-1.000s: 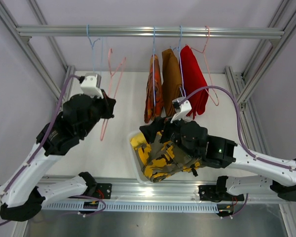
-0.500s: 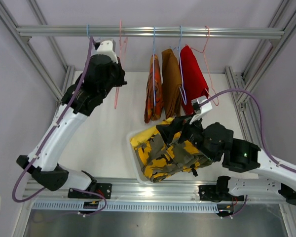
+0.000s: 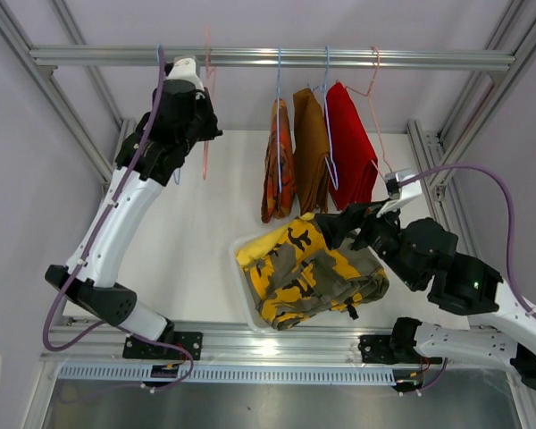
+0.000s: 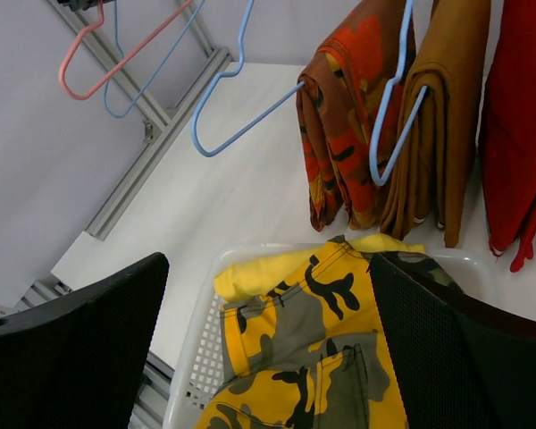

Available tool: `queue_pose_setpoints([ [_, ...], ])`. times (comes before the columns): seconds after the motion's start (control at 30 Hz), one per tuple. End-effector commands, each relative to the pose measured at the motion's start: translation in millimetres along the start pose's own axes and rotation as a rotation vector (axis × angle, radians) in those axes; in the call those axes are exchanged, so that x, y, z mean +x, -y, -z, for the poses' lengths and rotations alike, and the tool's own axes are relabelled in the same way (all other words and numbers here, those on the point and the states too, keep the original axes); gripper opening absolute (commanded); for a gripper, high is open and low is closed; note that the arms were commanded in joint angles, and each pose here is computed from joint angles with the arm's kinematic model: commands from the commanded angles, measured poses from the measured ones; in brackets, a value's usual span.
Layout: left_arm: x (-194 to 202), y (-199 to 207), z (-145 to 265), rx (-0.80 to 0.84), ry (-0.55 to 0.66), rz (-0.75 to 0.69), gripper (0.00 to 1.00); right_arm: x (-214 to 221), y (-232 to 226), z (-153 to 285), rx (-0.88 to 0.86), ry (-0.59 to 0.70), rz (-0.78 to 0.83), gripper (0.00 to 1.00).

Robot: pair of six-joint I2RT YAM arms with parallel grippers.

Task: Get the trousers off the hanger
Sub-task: Place the hanger at the clothesline.

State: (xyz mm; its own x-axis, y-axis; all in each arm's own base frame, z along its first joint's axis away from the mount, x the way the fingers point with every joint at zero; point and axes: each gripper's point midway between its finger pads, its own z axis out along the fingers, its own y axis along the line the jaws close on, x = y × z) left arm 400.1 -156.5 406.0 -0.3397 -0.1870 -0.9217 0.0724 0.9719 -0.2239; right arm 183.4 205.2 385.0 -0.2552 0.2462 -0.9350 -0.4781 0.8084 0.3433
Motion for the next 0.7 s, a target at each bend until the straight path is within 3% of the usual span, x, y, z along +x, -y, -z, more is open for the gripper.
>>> queue_pose_setpoints([
  [0.0, -7.6, 4.5, -2.2, 0.035, 0.024, 0.01, 0.0, -2.6, 8.8, 5.2, 0.02, 0.007, 0.007, 1.0],
  [0.57, 44.7, 0.4, -12.3, 0.058, -0.062, 0.024, 0.01, 18.6, 23.8, 5.4, 0.061, -0.011, -0.015, 0.99],
  [0.67, 50.4, -0.2, -9.4, 0.065, -0.072, 0.029, 0.08, 23.6, 24.2, 4.6, 0.058, -0.021, -0.017, 0.99],
])
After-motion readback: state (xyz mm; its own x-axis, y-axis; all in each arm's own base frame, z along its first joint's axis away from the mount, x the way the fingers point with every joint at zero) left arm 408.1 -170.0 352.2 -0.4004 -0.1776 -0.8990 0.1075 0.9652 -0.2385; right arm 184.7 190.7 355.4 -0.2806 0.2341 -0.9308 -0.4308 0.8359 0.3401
